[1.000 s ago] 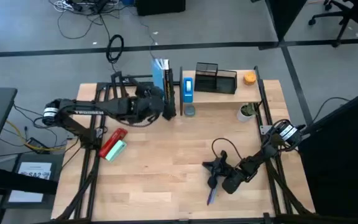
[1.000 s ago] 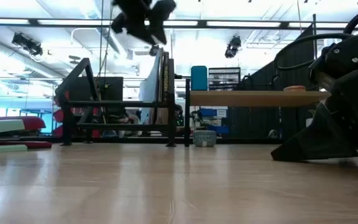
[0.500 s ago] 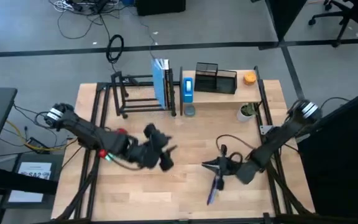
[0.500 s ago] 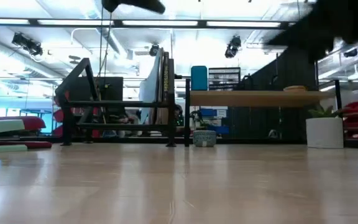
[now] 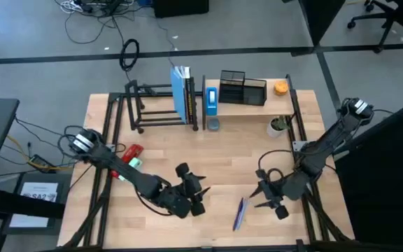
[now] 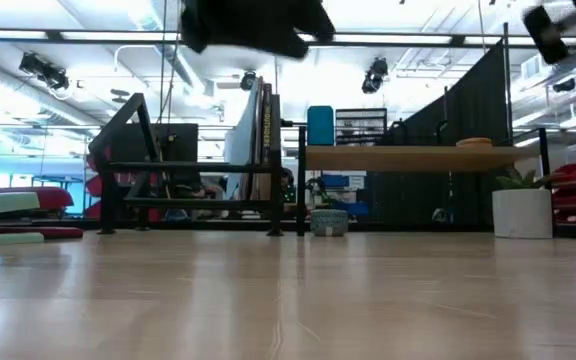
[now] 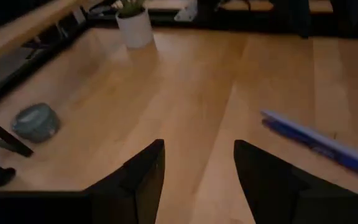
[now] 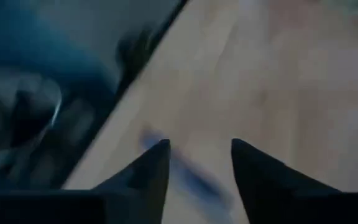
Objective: Stock shelves
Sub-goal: Put the purple ball pen into the pen organizer on the shelf
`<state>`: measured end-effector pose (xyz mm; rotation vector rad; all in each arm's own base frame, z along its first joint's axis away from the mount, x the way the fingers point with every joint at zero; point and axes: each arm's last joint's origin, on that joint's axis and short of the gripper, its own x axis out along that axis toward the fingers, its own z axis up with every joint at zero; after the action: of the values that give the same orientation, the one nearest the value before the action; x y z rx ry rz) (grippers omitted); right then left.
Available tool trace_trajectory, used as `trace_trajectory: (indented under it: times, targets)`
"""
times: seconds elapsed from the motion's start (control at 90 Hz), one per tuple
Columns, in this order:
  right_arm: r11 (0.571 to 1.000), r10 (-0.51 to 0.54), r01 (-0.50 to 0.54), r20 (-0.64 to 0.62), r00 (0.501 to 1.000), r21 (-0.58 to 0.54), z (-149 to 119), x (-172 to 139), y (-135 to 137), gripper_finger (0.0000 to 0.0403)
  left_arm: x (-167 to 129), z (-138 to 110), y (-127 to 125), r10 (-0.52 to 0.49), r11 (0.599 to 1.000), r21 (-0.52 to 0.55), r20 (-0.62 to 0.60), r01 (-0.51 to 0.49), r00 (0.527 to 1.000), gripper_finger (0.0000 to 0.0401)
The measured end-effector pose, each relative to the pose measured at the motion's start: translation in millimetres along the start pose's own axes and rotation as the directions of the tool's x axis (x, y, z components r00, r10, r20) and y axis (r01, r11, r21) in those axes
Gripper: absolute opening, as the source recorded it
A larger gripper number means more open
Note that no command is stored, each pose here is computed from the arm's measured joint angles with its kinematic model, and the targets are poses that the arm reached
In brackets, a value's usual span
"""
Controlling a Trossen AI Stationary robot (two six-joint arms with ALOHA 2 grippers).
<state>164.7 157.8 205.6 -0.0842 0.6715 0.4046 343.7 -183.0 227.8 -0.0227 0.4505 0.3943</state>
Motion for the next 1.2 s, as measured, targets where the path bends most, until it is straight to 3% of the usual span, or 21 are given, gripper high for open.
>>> trace_trajectory:
  times: [0.2,0.422,0.622,0.944,1.2]
  targets:
    - [0.982,-0.051,0.017,-0.180,0.982,-0.189,-22,29,2,0.0172,9,-6,-8,-0.012,0.999,-0.029,0.023,0.013,1.000,0.0172]
    - [0.935,-0.106,-0.002,-0.285,0.953,-0.355,-45,70,-1,0.0165,11,-7,-9,-0.014,0.999,-0.037,0.027,0.015,1.000,0.0172]
    - [0.959,-0.058,0.021,-0.122,0.991,-0.283,-53,87,-5,0.0162,11,-5,-9,-0.015,0.999,-0.051,0.037,0.017,0.999,0.0172]
    - [1.000,-0.007,0.006,-0.016,1.000,-0.009,-77,92,-14,0.0152,19,0,-3,0.003,0.997,-0.080,0.049,0.001,0.999,0.0172]
    - [1.000,-0.009,0.009,-0.002,1.000,-0.019,-74,107,-8,0.0121,20,0,-2,0.006,0.997,-0.083,0.048,-0.002,0.999,0.0172]
